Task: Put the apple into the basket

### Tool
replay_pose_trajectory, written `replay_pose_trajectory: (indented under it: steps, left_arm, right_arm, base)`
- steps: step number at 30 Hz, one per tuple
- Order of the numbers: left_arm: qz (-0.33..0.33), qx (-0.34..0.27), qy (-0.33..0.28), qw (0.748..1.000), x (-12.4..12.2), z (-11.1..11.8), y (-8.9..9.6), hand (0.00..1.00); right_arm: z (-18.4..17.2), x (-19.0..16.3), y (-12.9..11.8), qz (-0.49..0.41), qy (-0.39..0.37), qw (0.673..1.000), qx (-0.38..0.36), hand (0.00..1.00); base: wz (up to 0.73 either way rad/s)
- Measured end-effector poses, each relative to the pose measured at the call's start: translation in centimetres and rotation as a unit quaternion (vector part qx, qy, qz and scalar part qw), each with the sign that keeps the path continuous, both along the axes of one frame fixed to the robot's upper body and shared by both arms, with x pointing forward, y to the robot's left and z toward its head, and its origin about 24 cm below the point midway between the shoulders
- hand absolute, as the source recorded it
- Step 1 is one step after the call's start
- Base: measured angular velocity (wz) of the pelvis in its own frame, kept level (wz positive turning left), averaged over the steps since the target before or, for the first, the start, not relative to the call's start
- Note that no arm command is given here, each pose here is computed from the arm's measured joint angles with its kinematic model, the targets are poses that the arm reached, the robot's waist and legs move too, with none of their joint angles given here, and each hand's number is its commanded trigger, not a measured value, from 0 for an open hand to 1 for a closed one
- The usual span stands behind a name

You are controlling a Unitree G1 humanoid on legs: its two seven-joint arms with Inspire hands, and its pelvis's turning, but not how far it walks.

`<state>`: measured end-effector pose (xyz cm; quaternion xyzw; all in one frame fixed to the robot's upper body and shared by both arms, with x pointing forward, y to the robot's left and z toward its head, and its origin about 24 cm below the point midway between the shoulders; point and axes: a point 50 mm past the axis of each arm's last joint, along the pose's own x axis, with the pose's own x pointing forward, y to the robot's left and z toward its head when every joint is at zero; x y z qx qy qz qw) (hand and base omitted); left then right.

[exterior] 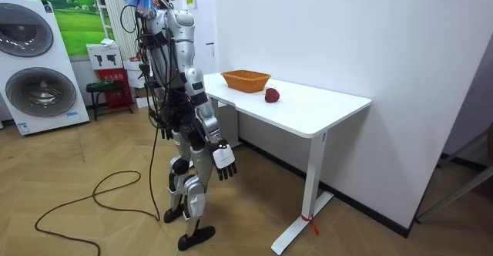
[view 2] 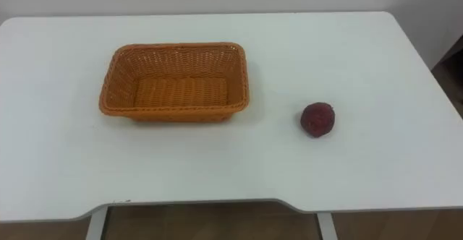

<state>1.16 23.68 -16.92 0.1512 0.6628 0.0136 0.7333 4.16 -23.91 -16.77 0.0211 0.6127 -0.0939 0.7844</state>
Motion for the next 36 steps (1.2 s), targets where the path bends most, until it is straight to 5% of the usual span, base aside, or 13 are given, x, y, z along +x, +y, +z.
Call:
replay_pose_trajectory:
  steps: [7,12,15,17,22,28,36]
  left_arm:
    - [0.011,0.01,-0.009,1.0,0.2,0.1,0.2,0.0]
    - [0.051,0.031,-0.021,0.998,-0.1,0.1,0.5,0.0]
    - [0.094,0.042,-0.039,0.994,-0.2,0.2,1.0,0.0]
    - [0.127,0.057,-0.045,0.989,-0.8,0.4,1.5,0.0]
    - [0.15,0.094,-0.067,0.982,-1.2,0.9,2.6,0.0]
    - [0.137,0.108,-0.088,0.981,-0.2,1.1,2.9,0.0]
    - [0.096,0.098,-0.072,0.988,-0.8,0.9,2.0,0.0]
  right_arm:
    - [0.0,-0.5,0.0,-0.044,0.0,0.999,0.005,0.0]
    - [-0.2,-1.2,-0.2,-0.183,-0.007,0.983,-0.001,0.0]
    - [0.1,-1.2,-1.3,-0.352,-0.037,0.935,-0.009,0.0]
    - [0.8,-0.2,-2.8,-0.477,-0.081,0.875,-0.02,0.0]
    - [3.7,2.9,-6.9,-0.602,-0.188,0.773,-0.067,0.0]
    - [10.7,8.2,-10.4,-0.585,-0.31,0.725,-0.192,0.0]
    - [19.8,12.5,-9.7,-0.481,-0.455,0.651,-0.372,0.0]
  base:
    - [0.0]
    - [0.0]
    - [-0.07]
    - [-0.06]
    - [-0.06]
    - [-0.05]
    - [-0.01]
